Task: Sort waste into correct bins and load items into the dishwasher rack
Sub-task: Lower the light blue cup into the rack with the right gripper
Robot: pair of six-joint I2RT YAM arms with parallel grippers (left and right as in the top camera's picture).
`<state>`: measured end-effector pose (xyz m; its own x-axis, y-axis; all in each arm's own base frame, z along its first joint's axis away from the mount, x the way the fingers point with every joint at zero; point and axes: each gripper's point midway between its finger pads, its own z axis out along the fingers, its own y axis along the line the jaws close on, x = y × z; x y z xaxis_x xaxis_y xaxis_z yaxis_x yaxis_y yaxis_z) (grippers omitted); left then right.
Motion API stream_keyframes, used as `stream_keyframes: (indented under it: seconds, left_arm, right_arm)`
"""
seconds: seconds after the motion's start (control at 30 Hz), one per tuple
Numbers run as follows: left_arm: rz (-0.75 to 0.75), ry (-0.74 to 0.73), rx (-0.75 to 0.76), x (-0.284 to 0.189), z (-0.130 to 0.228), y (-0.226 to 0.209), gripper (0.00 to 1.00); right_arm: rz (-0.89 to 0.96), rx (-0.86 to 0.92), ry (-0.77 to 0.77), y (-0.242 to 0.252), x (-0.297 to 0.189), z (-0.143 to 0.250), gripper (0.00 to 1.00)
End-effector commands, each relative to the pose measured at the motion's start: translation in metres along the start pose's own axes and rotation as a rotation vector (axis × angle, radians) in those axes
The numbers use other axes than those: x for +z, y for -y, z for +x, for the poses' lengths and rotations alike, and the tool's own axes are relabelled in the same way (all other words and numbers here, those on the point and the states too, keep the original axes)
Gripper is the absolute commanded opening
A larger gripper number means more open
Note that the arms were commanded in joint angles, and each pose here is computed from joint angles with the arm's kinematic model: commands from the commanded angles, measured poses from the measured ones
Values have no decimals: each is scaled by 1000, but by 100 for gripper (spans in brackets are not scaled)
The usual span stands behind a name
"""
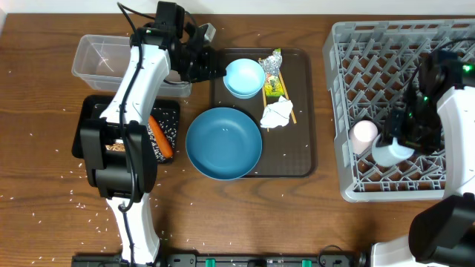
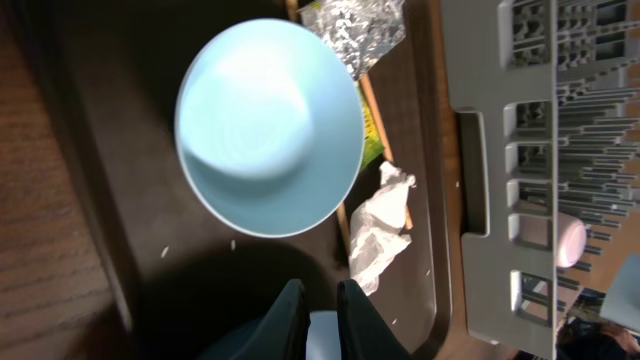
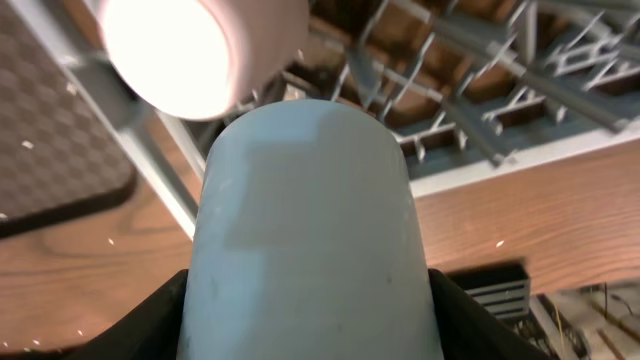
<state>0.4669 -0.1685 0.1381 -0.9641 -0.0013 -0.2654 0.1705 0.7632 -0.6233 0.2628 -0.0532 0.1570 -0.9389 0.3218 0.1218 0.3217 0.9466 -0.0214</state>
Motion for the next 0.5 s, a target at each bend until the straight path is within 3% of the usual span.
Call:
stream_keyframes:
  seconds: [0.0, 0.47]
  left_arm:
    - [-34, -1, 6, -2, 1, -5, 13]
    - [-34, -1, 5, -2, 1, -5, 13]
  right_arm:
    - [20, -4, -48, 5, 13, 9, 32]
    - [26, -15, -109, 6, 48, 20, 34]
